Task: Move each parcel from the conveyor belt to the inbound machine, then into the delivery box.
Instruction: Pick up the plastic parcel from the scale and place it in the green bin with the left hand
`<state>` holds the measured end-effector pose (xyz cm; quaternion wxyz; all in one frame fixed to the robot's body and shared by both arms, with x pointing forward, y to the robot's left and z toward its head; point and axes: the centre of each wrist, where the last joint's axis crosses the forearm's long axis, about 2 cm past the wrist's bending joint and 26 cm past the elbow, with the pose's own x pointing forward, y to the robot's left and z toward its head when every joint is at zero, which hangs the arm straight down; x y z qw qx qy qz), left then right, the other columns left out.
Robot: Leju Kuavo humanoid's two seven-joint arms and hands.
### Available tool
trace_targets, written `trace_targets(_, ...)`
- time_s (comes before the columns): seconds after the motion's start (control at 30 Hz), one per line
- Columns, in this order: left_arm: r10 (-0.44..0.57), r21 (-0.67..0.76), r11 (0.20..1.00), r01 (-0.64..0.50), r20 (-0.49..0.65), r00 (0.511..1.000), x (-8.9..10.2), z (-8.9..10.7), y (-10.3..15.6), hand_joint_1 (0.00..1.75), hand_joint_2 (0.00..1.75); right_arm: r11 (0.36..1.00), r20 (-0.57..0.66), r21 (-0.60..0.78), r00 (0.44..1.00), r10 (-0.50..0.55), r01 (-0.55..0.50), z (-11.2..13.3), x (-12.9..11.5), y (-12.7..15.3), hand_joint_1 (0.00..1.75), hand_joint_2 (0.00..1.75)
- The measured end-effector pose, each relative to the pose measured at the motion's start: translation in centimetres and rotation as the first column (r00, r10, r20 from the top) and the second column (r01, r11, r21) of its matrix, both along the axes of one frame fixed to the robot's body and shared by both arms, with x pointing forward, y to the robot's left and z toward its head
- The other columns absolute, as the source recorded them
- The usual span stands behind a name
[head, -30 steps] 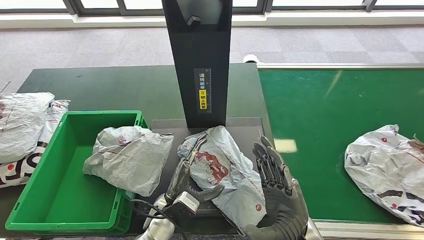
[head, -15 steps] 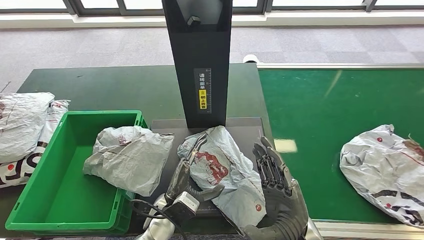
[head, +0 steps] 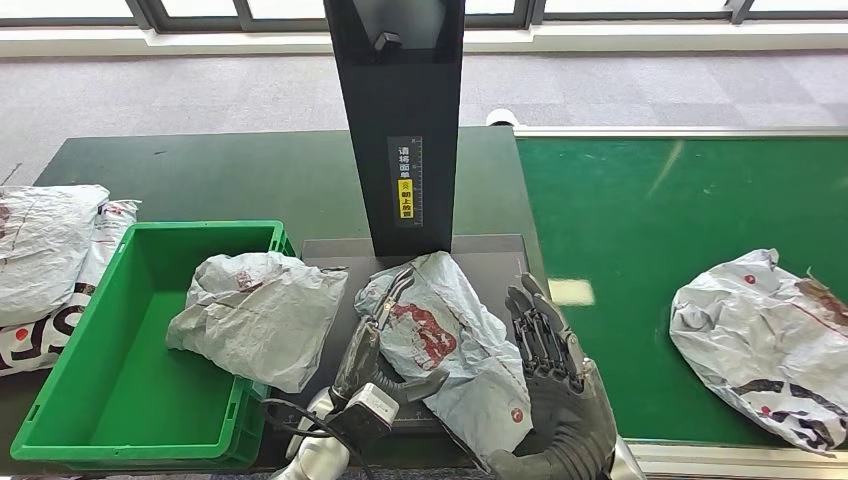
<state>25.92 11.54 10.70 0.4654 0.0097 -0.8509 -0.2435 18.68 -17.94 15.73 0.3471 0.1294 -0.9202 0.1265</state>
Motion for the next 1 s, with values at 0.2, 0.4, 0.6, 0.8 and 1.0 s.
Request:
trace_targets(0.2, -0.091, 0.216, 0.969, 0.124, -0.156, 0.984, 0.8, -1.0, -1.3, 0.00, 1.75, 0.999, -0.007, 0.026, 0.999, 0.032, -0.032, 0.1, 0.0, -0.1, 0.00, 1.75)
trace_targets(0.4, -0.155, 0.382, 0.885, 0.266, -0.296, 0.942, 0.4, -4.8, -3.5, 0.00, 1.75, 0.998, -0.004, 0.036, 0.999, 0.047, -0.047, 0.4, -0.1, -0.5, 0.00, 1.75)
trace_targets(0.6, -0.178, 0.399, 0.862, 0.311, -0.336, 0.925, 0.9, -5.5, -4.2, 0.00, 1.75, 0.998, -0.001, 0.035, 0.999, 0.046, -0.046, 0.4, -0.1, -0.6, 0.00, 1.75)
trace_targets(0.8, -0.185, 0.402, 0.855, 0.327, -0.351, 0.918, 1.1, -5.6, -4.6, 0.00, 1.75, 0.998, 0.000, 0.036, 0.999, 0.045, -0.045, 0.5, -0.1, -0.6, 0.00, 1.75)
trace_targets(1.0, -0.170, 0.395, 0.869, 0.298, -0.327, 0.929, 1.2, -5.6, -4.7, 1.74, 1.75, 0.998, 0.001, 0.033, 0.999, 0.053, -0.053, 0.5, -0.1, -0.6, 0.00, 1.75)
